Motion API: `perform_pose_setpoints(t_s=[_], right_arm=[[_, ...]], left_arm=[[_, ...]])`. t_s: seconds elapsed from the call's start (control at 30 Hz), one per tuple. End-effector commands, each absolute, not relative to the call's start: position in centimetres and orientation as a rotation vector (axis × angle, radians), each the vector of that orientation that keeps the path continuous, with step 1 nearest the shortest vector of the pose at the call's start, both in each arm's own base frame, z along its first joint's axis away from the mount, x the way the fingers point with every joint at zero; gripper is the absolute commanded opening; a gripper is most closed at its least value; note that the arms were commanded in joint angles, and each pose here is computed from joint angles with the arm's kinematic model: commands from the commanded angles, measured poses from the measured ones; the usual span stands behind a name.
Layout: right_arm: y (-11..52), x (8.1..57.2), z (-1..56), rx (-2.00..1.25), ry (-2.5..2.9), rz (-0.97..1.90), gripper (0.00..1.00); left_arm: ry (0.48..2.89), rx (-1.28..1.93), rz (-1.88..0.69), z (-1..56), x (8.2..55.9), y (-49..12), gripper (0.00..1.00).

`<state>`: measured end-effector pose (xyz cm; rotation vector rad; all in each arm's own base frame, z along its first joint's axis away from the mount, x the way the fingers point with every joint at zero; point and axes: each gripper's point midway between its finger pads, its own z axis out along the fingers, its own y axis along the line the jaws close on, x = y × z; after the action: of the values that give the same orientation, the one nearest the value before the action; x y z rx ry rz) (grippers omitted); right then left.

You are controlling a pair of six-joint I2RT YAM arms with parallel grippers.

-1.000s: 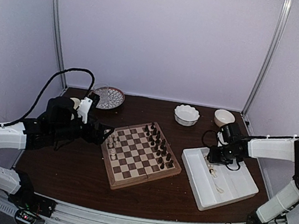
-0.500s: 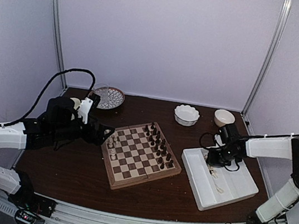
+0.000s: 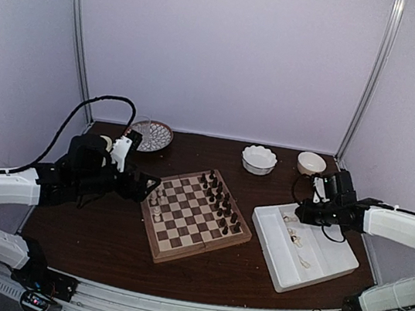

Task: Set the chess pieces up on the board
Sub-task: Pick up the knight from the storage box, then pass from the right arm to the left

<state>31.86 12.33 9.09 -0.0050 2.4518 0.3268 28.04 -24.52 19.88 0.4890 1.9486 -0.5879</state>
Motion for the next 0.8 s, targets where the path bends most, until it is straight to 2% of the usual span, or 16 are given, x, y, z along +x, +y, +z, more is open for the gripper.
perform_pose_setpoints(t_s=[0.0, 0.17, 0.3, 0.57, 0.77], right_arm=[[13.2, 31.9, 10.3, -0.006, 2.380, 0.406, 0.14], [17.3, 31.2, 12.4, -0.131, 2.278, 0.712, 0.14], [19.5, 30.4, 13.4, -0.222, 2.222, 0.819, 0.14], [25.0, 27.2, 16.3, -0.498, 2.087, 0.936, 0.14], [28.9, 24.0, 17.6, -0.698, 2.015, 1.034, 0.14]], left_arm=[[1.921, 0.486, -0.540, 20.8, 29.0, -24.4, 0.98], [1.914, 0.475, -0.534, 21.2, 28.8, -24.0, 0.98], [1.930, 0.372, -0.425, 20.3, 29.6, -21.8, 0.98], [1.769, 0.662, -0.693, 21.8, 26.3, -26.4, 0.97], [1.546, 0.837, -0.699, 22.8, 23.5, -28.1, 0.93]])
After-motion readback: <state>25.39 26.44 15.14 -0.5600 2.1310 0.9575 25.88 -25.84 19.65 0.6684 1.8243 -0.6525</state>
